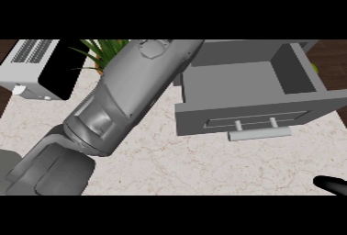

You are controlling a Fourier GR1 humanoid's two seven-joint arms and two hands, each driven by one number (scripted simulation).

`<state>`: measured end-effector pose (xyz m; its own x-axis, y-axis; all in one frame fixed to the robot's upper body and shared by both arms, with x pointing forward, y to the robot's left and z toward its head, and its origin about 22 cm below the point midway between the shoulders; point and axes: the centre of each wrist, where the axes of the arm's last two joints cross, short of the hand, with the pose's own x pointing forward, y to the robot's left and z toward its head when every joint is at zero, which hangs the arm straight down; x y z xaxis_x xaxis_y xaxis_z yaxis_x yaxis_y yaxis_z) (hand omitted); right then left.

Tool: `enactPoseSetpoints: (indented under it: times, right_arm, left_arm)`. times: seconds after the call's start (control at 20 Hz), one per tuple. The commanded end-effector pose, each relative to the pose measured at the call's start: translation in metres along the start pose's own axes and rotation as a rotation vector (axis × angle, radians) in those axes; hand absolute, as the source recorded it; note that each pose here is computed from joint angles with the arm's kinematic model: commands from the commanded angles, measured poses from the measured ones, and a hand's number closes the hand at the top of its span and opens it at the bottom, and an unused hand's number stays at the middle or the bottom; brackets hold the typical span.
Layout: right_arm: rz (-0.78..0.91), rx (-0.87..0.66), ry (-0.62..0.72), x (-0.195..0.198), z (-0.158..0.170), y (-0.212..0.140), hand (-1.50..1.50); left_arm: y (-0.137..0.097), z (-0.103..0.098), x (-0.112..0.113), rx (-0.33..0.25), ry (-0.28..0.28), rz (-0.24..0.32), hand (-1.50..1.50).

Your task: Pick up the can, place it into the drawer and close the drawer

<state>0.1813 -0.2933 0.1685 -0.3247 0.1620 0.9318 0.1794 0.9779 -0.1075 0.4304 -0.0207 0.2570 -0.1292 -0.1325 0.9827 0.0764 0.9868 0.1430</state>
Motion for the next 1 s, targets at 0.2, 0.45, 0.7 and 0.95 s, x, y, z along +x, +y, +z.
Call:
enactPoseSetpoints:
  times: [0.2, 0.45, 0.7, 0.95]
  right_arm:
    - [-0.001, 0.013, -0.006, 0.000, -0.008, 0.001, -1.50]
    - [0.130, 0.061, -0.056, 0.006, -0.022, 0.005, -1.50]
    - [0.246, 0.095, -0.142, 0.019, -0.023, 0.007, -1.50]
    - [0.406, 0.158, -0.203, 0.017, -0.049, 0.025, -1.50]
  left_arm:
    - [0.002, -0.004, -0.012, 0.114, -0.012, -0.017, -1.50]
    - [0.003, -0.005, -0.014, 0.120, -0.018, -0.007, -1.50]
    - [-0.001, -0.004, 0.000, 0.122, -0.011, 0.045, -1.50]
    - [0.000, -0.005, 0.002, 0.126, -0.017, 0.114, -1.50]
